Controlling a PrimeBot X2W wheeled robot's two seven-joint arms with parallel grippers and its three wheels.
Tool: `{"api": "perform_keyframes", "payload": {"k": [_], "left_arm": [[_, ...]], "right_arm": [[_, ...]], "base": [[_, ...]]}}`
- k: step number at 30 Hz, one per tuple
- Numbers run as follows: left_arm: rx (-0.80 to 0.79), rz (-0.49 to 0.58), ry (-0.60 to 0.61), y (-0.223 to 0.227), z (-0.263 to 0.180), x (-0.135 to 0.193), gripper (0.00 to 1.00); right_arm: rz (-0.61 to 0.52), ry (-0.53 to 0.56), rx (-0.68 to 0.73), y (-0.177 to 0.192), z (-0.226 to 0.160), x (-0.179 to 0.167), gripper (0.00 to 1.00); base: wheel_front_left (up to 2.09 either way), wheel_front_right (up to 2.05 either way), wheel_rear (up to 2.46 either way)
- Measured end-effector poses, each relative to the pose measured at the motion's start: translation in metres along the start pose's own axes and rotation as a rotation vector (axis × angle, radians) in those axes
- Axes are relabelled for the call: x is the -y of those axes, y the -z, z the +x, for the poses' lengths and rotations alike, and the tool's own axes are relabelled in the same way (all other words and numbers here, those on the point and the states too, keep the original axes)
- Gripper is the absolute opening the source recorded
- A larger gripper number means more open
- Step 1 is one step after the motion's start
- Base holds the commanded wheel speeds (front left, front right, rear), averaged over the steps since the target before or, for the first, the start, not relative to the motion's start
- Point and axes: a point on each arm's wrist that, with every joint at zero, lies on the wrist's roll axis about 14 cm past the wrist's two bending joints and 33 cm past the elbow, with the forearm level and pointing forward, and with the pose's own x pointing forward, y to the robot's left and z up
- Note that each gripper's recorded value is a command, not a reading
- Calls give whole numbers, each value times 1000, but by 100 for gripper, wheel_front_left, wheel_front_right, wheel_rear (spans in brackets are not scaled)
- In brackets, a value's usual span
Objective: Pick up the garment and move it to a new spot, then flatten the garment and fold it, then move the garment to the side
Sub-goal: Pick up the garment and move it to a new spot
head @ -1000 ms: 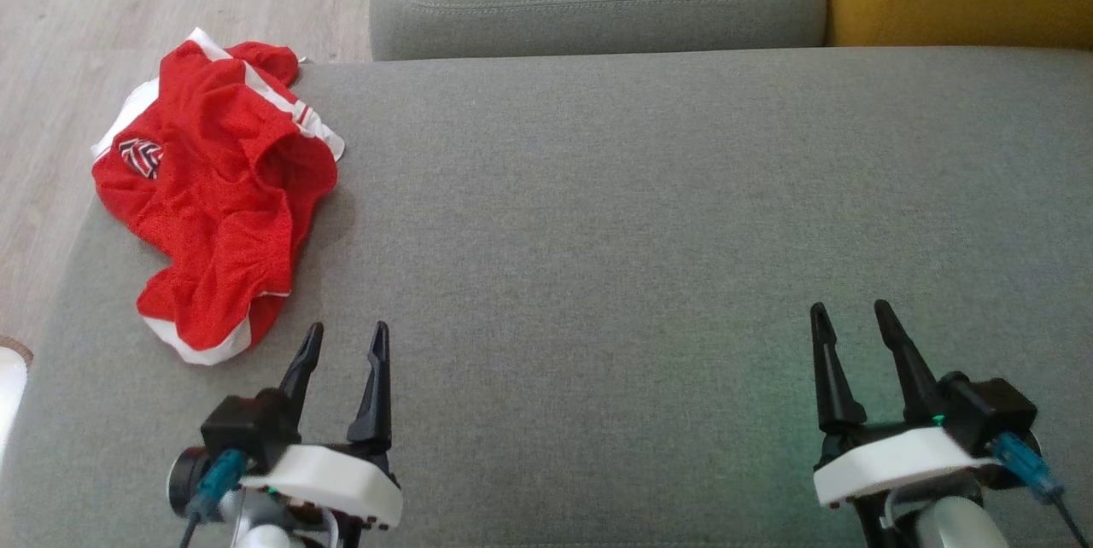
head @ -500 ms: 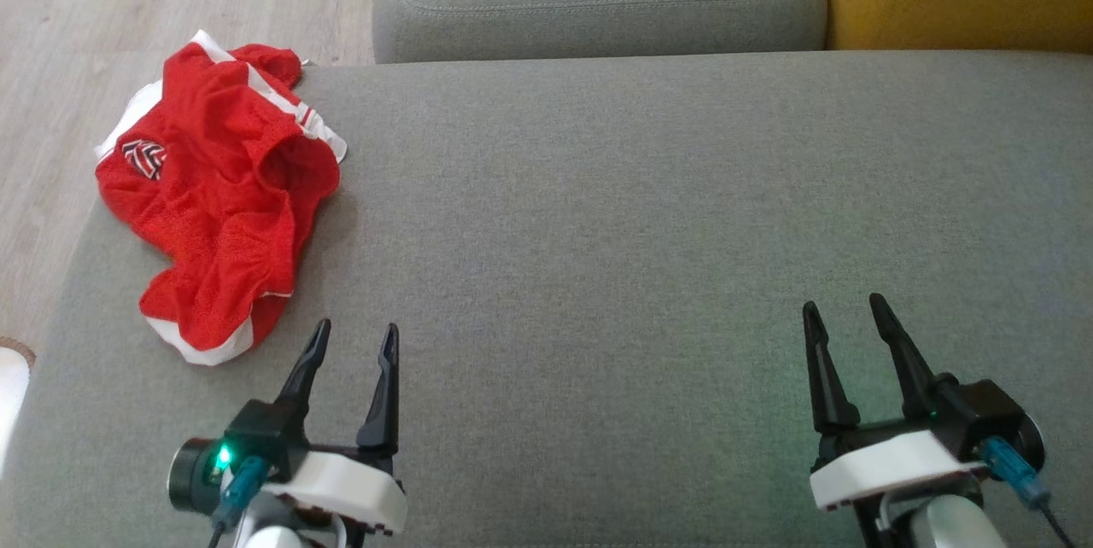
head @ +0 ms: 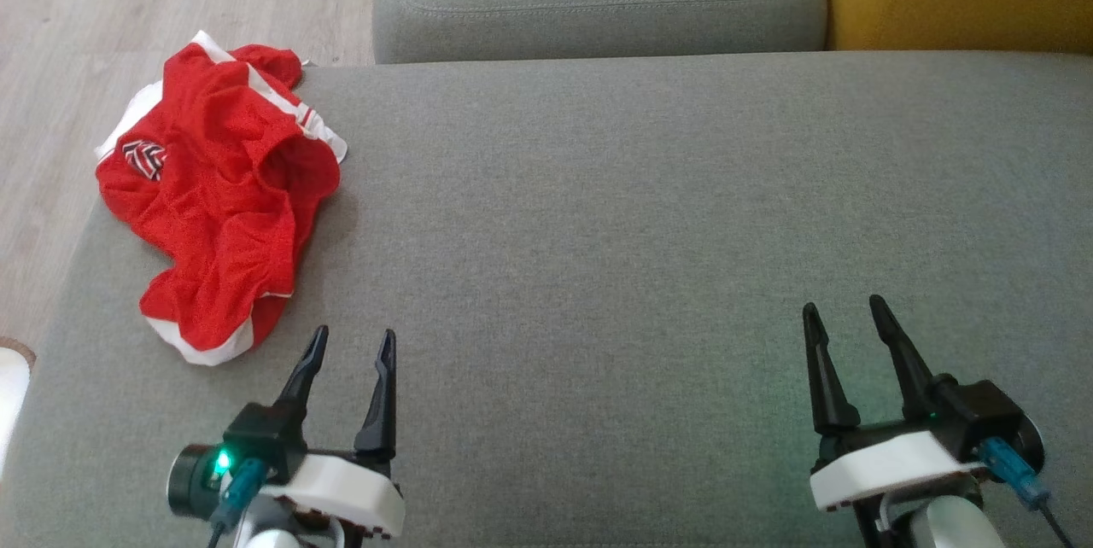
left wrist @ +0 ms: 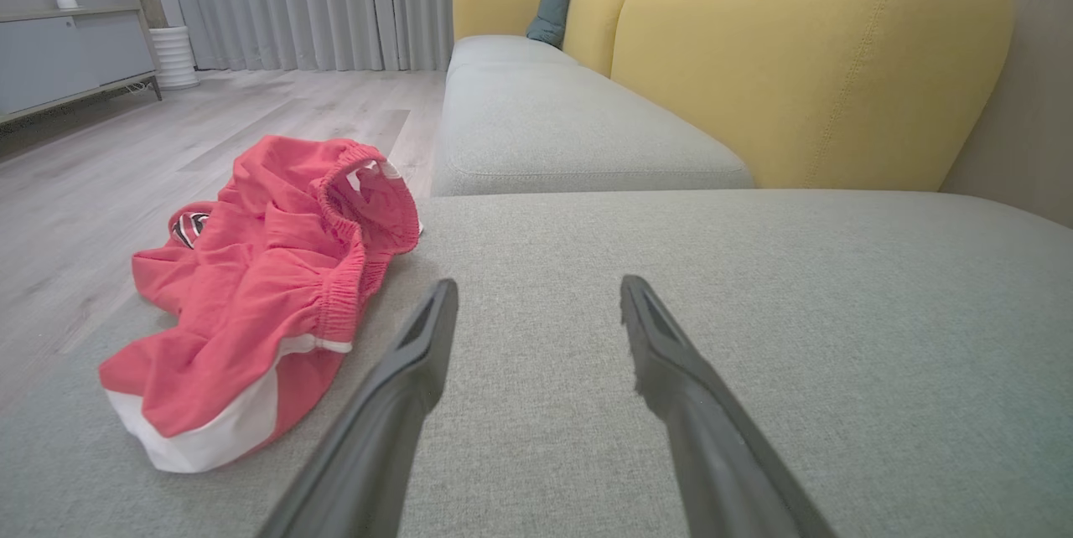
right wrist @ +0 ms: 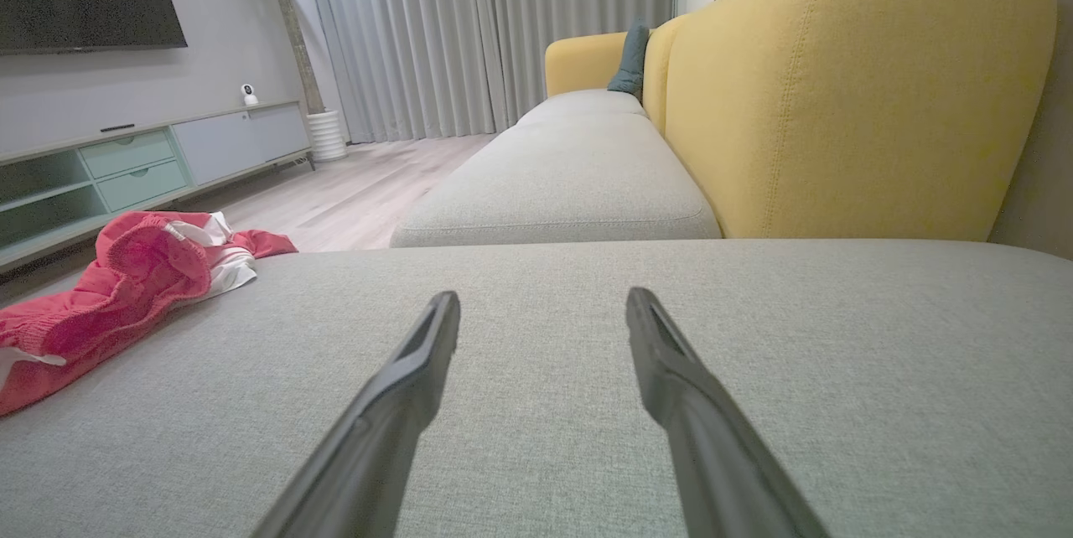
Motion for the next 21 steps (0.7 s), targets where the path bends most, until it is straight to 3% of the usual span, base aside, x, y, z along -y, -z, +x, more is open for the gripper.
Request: {"api": "perform_keyframes", "payload": {"k": [11, 21], "left_arm": [[-1, 0, -25, 0, -5, -7, 100], [10, 4, -135, -3, -29, -37, 100]], "right_arm": [[-1, -24, 4, -1, 5, -7, 100], [-1, -150, 6, -2, 24, -46, 100]], "base": [[0, 0, 0], [0, 0, 0]]}}
